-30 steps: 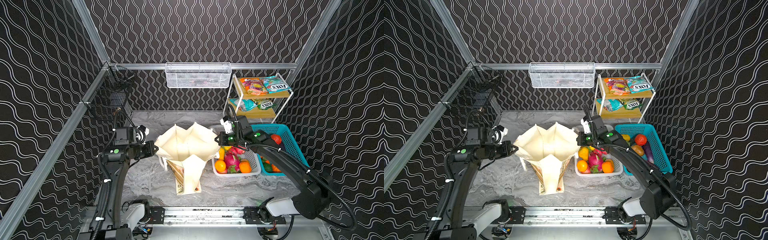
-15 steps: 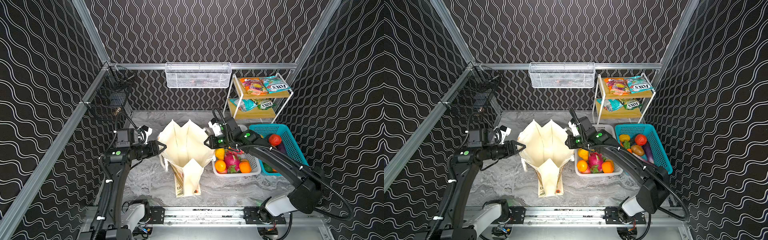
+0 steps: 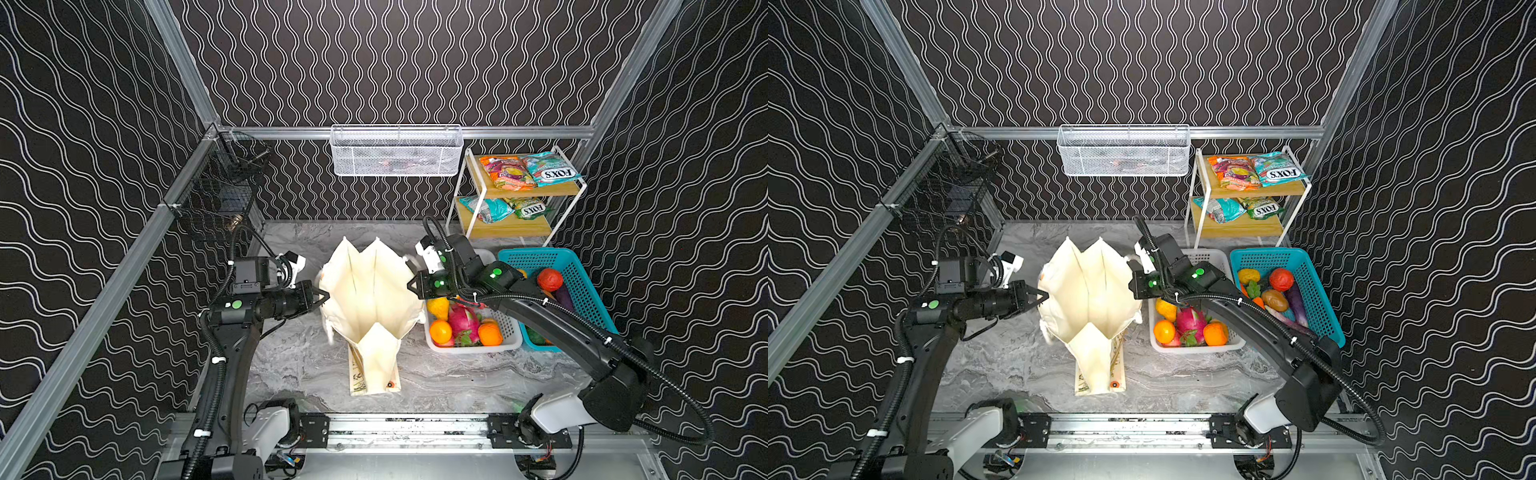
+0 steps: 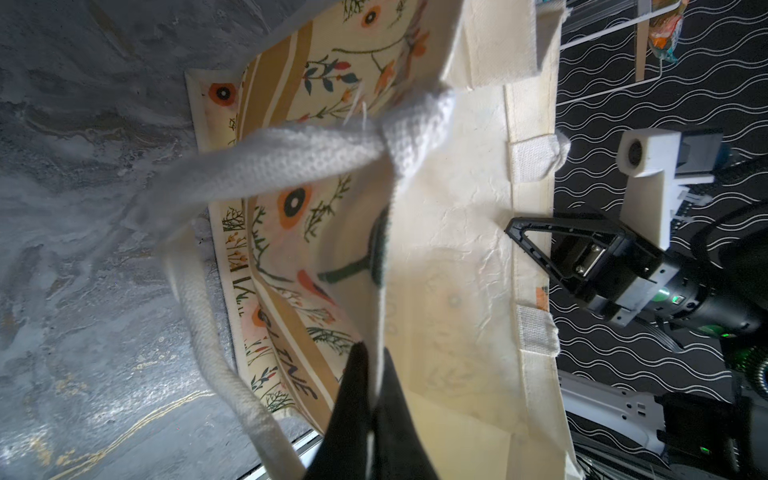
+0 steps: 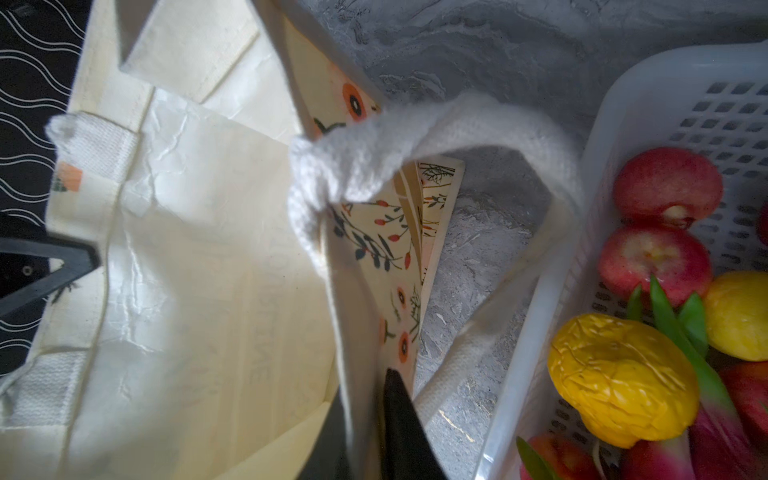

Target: Place the food into the grocery bag and tie it

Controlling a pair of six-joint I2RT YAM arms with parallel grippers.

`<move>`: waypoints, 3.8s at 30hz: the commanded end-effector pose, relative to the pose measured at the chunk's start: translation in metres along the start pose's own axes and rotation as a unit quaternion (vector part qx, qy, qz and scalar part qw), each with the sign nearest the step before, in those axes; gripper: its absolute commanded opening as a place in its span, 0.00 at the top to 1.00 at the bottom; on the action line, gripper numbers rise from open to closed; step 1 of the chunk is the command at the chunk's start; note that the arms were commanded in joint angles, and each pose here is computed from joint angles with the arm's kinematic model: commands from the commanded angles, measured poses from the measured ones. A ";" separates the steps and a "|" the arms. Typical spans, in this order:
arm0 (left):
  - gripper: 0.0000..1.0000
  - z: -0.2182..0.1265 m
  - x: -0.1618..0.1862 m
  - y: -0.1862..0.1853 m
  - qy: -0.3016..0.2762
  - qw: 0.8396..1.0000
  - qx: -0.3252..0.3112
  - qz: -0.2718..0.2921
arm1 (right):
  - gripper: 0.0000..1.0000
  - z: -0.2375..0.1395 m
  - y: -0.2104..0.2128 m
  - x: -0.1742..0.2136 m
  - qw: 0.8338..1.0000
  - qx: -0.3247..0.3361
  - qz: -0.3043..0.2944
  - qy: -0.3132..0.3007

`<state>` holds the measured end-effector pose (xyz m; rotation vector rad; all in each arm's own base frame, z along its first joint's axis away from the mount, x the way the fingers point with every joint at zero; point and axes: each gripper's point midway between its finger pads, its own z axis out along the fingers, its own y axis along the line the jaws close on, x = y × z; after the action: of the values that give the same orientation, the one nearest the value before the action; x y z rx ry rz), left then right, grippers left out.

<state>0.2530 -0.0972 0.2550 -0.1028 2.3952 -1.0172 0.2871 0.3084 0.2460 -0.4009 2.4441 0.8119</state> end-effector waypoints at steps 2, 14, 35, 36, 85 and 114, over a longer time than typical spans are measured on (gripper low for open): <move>1.00 0.000 0.005 0.002 0.011 1.000 -0.004 0.008 | 0.94 -0.009 0.004 -0.003 1.000 0.013 0.001 -0.014; 1.00 -0.006 0.011 0.019 0.023 0.998 -0.064 0.018 | 1.00 -0.009 -0.017 0.004 0.997 0.078 0.000 -0.010; 1.00 -0.007 0.010 0.010 0.023 0.999 -0.044 0.016 | 0.20 -0.060 0.042 -0.033 0.996 0.045 -0.035 -0.073; 1.00 -0.007 0.010 0.011 0.022 0.999 -0.045 0.016 | 0.19 -0.068 0.044 -0.038 0.995 0.047 -0.036 -0.084; 1.00 -0.005 0.013 0.010 0.018 0.998 -0.048 0.023 | 0.08 -0.021 -0.084 0.119 0.973 0.160 0.167 -0.012; 1.00 -0.009 0.015 0.006 0.011 0.999 -0.042 0.023 | 0.41 0.003 -0.101 0.128 0.971 0.154 0.181 0.016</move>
<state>0.2376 -0.0889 0.2471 -0.0745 2.4564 -0.8856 0.2246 0.2174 0.1226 0.1516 2.6698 0.5369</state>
